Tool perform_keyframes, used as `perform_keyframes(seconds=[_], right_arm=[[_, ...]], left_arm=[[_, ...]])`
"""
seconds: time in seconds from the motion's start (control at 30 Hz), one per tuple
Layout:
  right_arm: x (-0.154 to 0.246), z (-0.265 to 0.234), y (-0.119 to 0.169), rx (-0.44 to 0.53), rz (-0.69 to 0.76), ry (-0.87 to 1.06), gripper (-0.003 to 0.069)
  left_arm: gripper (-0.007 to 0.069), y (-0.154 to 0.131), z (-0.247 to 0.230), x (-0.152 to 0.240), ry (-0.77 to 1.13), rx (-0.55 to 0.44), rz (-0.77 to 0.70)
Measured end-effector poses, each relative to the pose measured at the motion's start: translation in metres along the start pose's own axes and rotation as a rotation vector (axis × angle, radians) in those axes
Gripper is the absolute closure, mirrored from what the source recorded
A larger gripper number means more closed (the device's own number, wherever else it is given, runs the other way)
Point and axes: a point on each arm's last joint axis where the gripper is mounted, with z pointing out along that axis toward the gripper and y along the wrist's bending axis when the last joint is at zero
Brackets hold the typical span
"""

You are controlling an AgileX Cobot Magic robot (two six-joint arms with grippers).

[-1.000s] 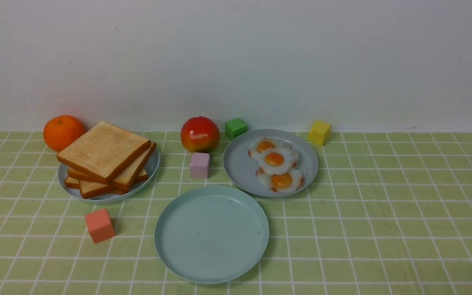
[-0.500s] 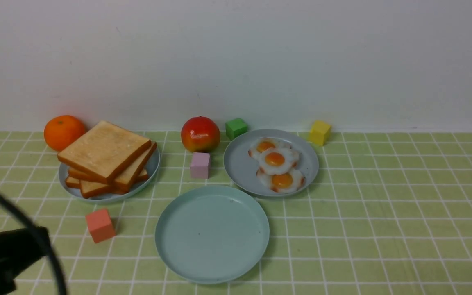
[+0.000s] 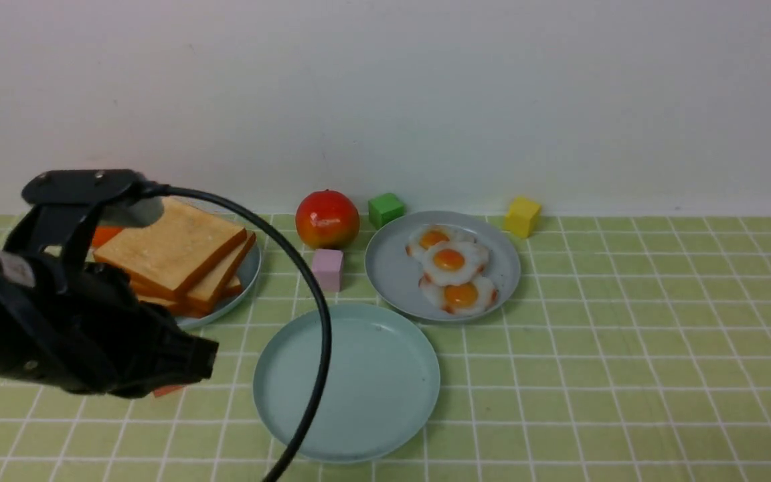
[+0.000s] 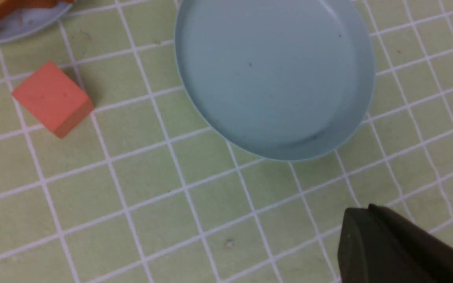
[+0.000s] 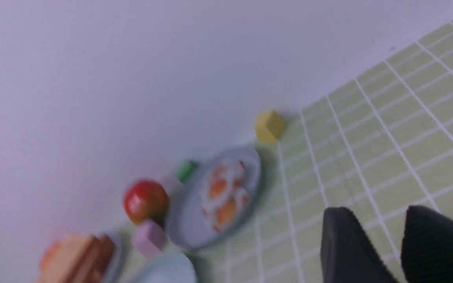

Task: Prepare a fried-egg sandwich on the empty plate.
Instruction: Use the left arm to grab a slice of bread

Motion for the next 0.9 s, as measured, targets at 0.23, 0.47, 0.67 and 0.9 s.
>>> perform_keyframes(seconds=[0.23, 0.47, 0.67, 0.9], right_arm=[[-0.043, -0.013, 0.061, -0.121, -0.144, 0.201, 0.0576], [-0.11, -0.004, 0.132, -0.197, -0.52, 0.588, 0.0669], [-0.12, 0.013, 0.154, -0.314, -0.576, 0.69, 0.0662], [-0.116, 0.023, 0.155, -0.327, -0.601, 0.722, 0.0656]], left_arm=[[0.0638, 0.013, 0.031, -0.035, 0.05, -0.095, 0.02], [0.0638, 0.072, 0.055, -0.085, 0.074, -0.216, -0.083], [0.0634, 0.101, 0.086, -0.109, 0.108, -0.264, -0.015], [0.0457, 0.116, 0.124, -0.112, 0.151, -0.273, 0.082]])
